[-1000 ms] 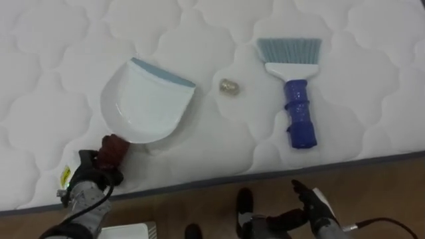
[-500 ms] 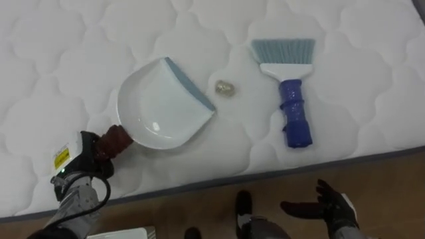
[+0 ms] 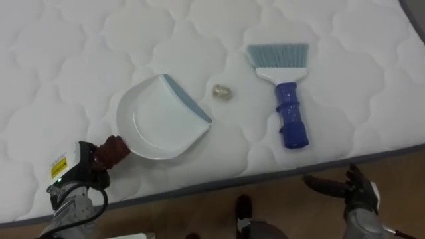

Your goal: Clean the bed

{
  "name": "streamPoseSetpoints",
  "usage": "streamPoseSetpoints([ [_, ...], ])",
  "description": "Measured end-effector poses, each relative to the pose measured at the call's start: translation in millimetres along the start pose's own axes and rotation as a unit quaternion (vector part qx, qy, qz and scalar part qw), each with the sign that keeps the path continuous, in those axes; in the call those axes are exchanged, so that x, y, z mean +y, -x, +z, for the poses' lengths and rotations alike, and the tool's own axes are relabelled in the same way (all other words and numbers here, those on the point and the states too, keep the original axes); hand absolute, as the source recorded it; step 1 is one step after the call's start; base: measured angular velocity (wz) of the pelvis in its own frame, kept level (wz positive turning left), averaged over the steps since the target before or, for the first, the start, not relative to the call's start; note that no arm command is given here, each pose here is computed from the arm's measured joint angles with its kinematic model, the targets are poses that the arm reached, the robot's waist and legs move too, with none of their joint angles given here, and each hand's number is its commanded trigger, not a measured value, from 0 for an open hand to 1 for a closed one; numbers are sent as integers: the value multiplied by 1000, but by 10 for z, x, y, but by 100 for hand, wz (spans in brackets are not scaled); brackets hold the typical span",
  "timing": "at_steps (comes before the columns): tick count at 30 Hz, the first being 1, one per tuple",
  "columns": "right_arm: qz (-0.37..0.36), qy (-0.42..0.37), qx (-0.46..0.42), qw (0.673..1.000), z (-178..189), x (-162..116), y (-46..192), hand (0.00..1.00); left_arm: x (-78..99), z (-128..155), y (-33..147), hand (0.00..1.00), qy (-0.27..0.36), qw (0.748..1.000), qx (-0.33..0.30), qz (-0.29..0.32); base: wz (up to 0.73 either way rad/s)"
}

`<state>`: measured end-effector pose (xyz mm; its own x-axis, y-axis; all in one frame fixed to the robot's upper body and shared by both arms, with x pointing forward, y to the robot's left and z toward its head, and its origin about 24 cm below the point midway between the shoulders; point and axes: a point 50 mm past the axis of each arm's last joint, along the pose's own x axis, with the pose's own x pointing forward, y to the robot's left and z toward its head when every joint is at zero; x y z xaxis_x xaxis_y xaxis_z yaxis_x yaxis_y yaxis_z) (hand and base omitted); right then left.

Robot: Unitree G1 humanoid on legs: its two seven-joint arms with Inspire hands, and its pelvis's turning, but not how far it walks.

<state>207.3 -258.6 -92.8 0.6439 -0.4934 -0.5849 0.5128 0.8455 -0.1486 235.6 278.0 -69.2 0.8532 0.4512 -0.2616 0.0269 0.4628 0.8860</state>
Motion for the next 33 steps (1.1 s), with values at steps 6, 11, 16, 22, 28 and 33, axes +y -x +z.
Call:
streamPoseSetpoints([
  [6, -60, 7, -47, 997, 199, -34, -31, 0, 7, -4, -1, 100, -6, 1000, -2, 3, -1],
  [11, -104, 49, -116, 987, 440, 8, -29, 0, 8, -17, 4, 100, -23, 1000, -6, 8, 0],
  [16, -124, 84, -193, 970, 689, 104, 18, 0, 7, -34, 5, 100, -49, 999, -4, 7, -3],
  [22, -135, 66, -238, 960, 949, 220, 52, 0, 11, -29, -4, 100, -64, 998, -2, 7, 0],
  [28, -118, 80, -258, 956, 987, 326, 92, 0, 5, -30, -1, 100, -65, 998, 1, 7, 0],
  [33, -103, 92, -258, 956, 975, 391, 110, 0, 2, -33, -2, 100, -66, 998, 3, 4, 0],
])
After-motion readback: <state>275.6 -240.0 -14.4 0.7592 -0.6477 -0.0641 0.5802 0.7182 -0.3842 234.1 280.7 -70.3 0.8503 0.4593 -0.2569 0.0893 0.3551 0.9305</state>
